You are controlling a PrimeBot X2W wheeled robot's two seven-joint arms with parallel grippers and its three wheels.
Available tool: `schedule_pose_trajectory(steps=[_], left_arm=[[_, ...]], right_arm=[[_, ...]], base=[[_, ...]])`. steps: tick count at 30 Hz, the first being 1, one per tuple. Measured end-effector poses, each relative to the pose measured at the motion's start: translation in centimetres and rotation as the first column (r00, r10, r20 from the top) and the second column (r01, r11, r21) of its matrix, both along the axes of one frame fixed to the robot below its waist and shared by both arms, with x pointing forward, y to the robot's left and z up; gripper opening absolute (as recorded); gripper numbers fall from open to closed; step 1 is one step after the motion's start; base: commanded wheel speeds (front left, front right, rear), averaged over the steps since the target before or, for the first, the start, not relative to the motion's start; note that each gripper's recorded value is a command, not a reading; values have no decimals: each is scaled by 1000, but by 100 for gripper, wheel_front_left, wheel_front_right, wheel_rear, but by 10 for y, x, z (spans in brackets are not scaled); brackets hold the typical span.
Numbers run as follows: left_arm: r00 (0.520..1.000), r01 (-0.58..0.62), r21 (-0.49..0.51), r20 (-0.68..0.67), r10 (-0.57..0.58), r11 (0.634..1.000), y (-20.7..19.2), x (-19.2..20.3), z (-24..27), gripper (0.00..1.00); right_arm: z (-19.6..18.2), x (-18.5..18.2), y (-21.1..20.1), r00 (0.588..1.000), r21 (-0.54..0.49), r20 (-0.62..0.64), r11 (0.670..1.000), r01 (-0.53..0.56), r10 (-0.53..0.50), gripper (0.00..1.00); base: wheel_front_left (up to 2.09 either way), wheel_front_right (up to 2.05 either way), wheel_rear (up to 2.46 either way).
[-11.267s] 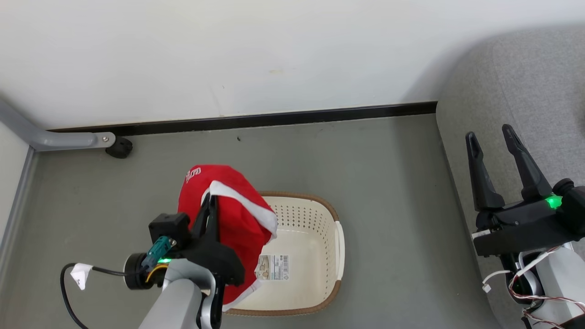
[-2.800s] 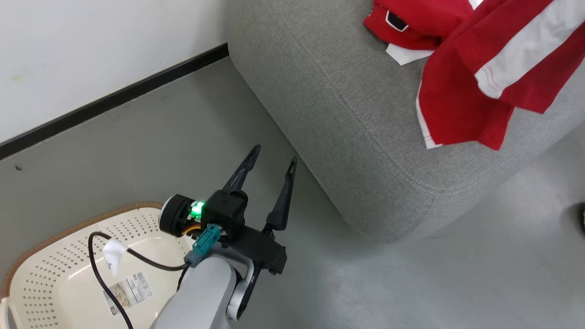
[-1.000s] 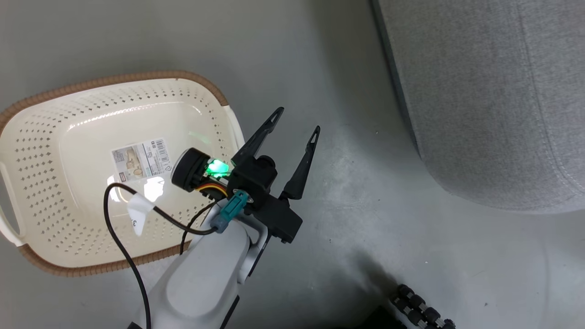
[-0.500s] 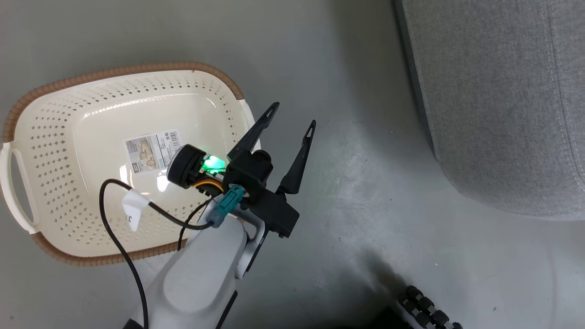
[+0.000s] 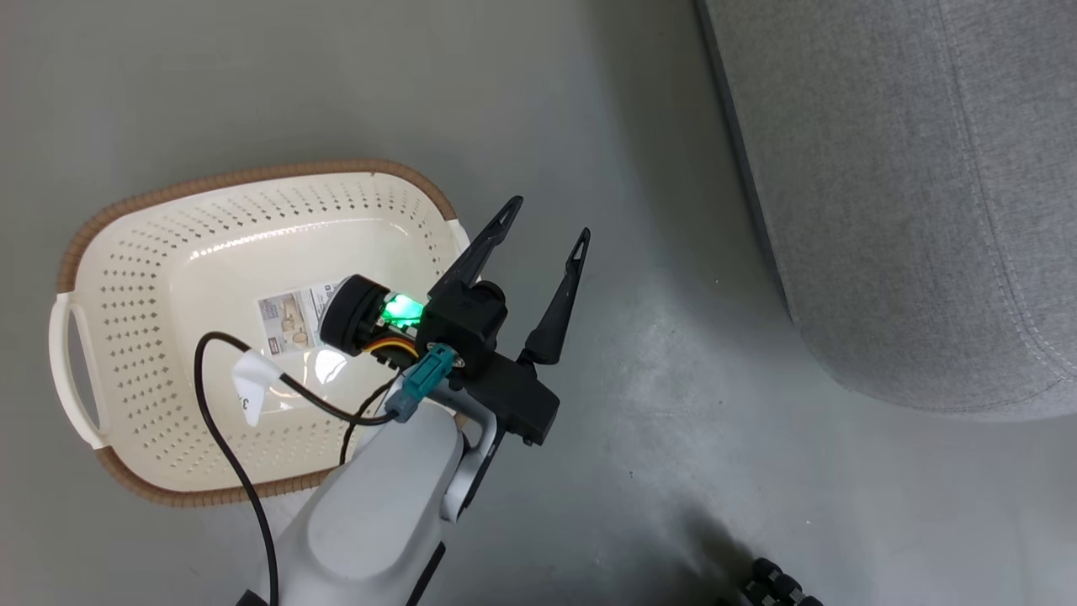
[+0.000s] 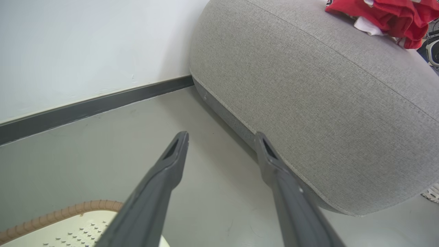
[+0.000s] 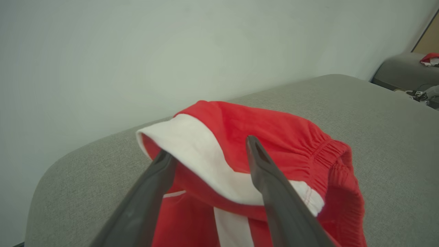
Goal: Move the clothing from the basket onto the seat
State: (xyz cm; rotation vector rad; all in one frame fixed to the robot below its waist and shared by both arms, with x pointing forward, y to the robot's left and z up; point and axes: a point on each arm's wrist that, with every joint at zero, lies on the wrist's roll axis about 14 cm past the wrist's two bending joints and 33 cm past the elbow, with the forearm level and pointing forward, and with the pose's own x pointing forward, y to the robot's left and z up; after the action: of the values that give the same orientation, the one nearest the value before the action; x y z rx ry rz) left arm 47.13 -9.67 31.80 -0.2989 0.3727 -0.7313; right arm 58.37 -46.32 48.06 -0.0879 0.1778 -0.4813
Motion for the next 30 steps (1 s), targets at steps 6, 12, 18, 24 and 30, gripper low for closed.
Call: schedule_pose_trajectory(steps=[6,12,18,24,30], left_arm=[[1000,-8,-19,28,9,1000,0,1,26,100],[998,-35,-24,55,36,999,6,2,48,100],[993,-93,-5,68,93,996,22,4,63,100],[981,-173,8,91,172,985,44,7,81,100],[951,-301,33,78,298,953,85,0,90,100]], right_arm=[[11,-8,15,997,-52,-21,996,-74,73,100],[16,-16,34,990,-66,-33,988,-138,136,100],[25,-20,60,980,-49,-3,979,-200,200,100],[30,-30,84,968,-8,36,968,-249,249,100],[25,-46,115,955,95,98,952,-289,280,100]], base=[[0,0,0],[0,0,0],[0,0,0],[0,0,0],[0,0,0]])
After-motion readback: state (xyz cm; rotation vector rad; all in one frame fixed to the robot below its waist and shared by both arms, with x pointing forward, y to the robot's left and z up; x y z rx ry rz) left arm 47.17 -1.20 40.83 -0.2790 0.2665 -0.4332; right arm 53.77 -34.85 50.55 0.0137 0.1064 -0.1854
